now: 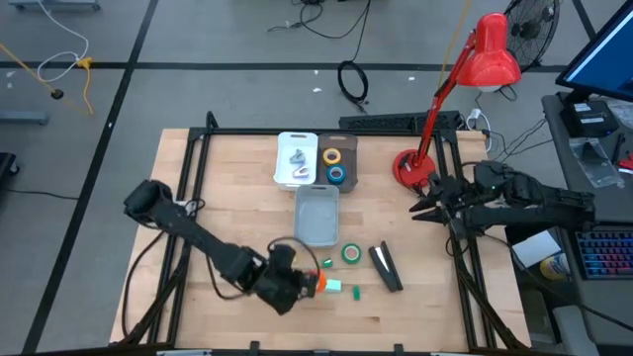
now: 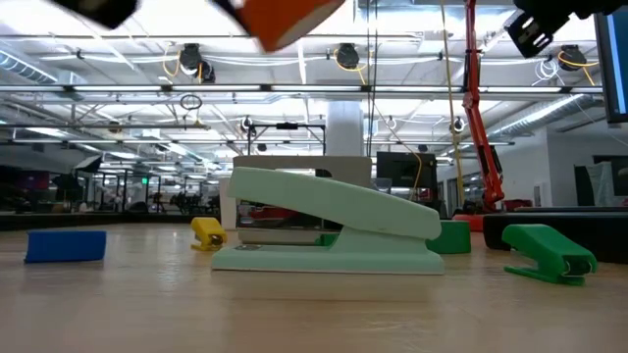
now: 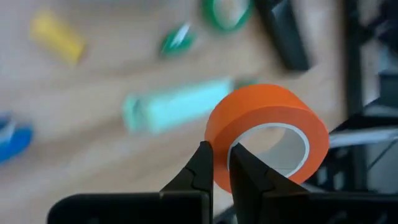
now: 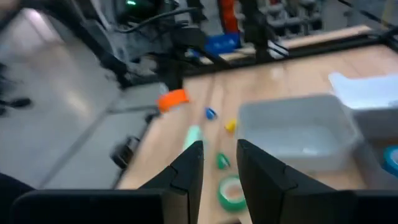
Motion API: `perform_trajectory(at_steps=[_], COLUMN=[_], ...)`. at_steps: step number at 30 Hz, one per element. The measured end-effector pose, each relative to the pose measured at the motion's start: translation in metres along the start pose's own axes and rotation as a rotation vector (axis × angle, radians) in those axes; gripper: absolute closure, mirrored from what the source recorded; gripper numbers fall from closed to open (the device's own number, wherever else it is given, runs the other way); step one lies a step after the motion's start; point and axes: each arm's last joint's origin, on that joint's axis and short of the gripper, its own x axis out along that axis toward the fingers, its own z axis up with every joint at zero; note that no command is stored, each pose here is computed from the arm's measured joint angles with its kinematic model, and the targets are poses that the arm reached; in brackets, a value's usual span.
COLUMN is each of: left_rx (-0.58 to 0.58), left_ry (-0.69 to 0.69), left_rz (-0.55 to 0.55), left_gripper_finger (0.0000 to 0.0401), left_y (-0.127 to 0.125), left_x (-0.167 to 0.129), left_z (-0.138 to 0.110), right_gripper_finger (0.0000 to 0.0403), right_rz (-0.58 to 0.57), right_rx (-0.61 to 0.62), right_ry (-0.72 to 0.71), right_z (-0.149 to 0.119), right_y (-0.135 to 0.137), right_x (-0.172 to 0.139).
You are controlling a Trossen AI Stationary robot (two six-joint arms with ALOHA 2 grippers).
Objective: Pick and place Stapler, Stapler remover, tape
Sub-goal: Put the orange tape into the black bin
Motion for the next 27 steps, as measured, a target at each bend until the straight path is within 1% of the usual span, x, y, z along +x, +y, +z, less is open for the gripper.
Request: perform_trajectory(at_steps=[3,6,8,11,16,18,21,27], left_rx=[0.049,0.106,0.159,0.225,0.328,0.355,0.400,0.463], left_ry=[-0.088,-0.176,-0.224,-0.301,-0.432,-0.457,-0.450,-0.435], left_rz=[-0.086,-0.167,-0.212,-0.297,-0.344,-0.367,-0.411,-0.453], left_gripper_finger=[0.0378,0.0378,0.0378,0.0378,0.0378,0.0378,0.0378,0.0378], left_y=[-0.012,-0.026,-0.034,-0.047,-0.058,-0.061,-0.063,-0.062], left_x=[-0.005,-0.002,0.002,0.007,0.011,0.012,0.013,0.015], left_z=[0.022,0.046,0.062,0.087,0.127,0.143,0.163,0.192], right_gripper_finger=[0.0314,0.0314,0.0314,0.0314,0.0313,0.0309,0.0288,0.0217], right_rz=[0.097,0.205,0.229,0.236,0.267,0.272,0.264,0.147], right_rx=[0.007,-0.001,0.029,0.074,0.054,0.045,0.038,0.020], right_ry=[-0.070,-0.125,-0.150,-0.155,-0.187,-0.204,-0.226,-0.261], right_z=[0.003,0.003,0.000,-0.004,-0.007,-0.005,-0.003,-0.002], right_y=[-0.001,-0.003,-0.006,-0.011,-0.013,-0.014,-0.016,-0.022], right_x=[0.012,0.024,0.031,0.040,0.049,0.051,0.055,0.064])
